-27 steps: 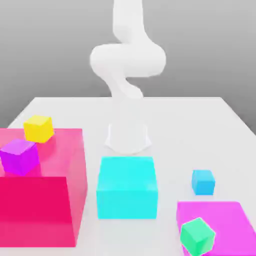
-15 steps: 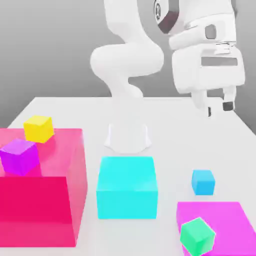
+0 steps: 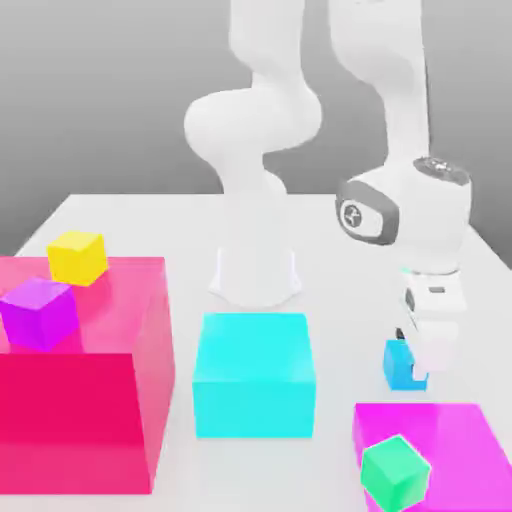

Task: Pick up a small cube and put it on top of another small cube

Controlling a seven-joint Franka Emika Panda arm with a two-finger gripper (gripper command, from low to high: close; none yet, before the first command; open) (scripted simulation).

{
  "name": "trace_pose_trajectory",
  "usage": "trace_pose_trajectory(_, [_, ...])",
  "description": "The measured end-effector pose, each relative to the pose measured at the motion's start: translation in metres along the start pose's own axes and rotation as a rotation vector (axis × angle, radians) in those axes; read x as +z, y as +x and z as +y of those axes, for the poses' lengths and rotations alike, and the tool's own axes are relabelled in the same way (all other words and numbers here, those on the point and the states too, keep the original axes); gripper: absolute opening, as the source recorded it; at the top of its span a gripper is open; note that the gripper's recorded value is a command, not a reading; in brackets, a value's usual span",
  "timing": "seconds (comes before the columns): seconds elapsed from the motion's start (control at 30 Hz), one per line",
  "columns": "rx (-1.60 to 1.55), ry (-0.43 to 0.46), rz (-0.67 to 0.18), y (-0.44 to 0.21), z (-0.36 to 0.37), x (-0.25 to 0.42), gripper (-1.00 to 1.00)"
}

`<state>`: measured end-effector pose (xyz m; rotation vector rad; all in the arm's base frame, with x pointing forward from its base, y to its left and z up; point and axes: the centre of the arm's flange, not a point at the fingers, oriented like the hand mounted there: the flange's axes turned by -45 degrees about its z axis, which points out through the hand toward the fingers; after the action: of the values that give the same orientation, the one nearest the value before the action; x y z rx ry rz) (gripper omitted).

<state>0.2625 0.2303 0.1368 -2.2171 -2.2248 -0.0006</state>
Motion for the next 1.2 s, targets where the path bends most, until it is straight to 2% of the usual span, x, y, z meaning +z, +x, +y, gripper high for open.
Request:
trace_pose_trajectory(0.2, [0.0, 0.001, -0.002, 0.0, 0.0, 0.001, -1.0])
trace_pose_trajectory(0.47, [0.016, -0.001, -0.003, -0.001, 0.005, -0.063, -1.0])
trace_pose_trajectory(0.63, [0.336, -0.015, -0.008, -0.071, 0.079, -0.12, -1.0])
trace_pose_trajectory(0.83, [0.76, -0.025, -0.012, -0.199, 0.131, -0.199, -1.0])
trace_pose_trajectory(1.0, [1.123, -0.021, -0.01, -0.323, 0.121, -0.264, -1.0])
trace_pose_trajectory(1.13, [1.431, -0.006, -0.001, -0.422, 0.072, -0.313, -1.0])
trace_pose_trajectory(1.2, [1.511, 0.0, 0.003, -0.446, 0.055, -0.31, -1.0])
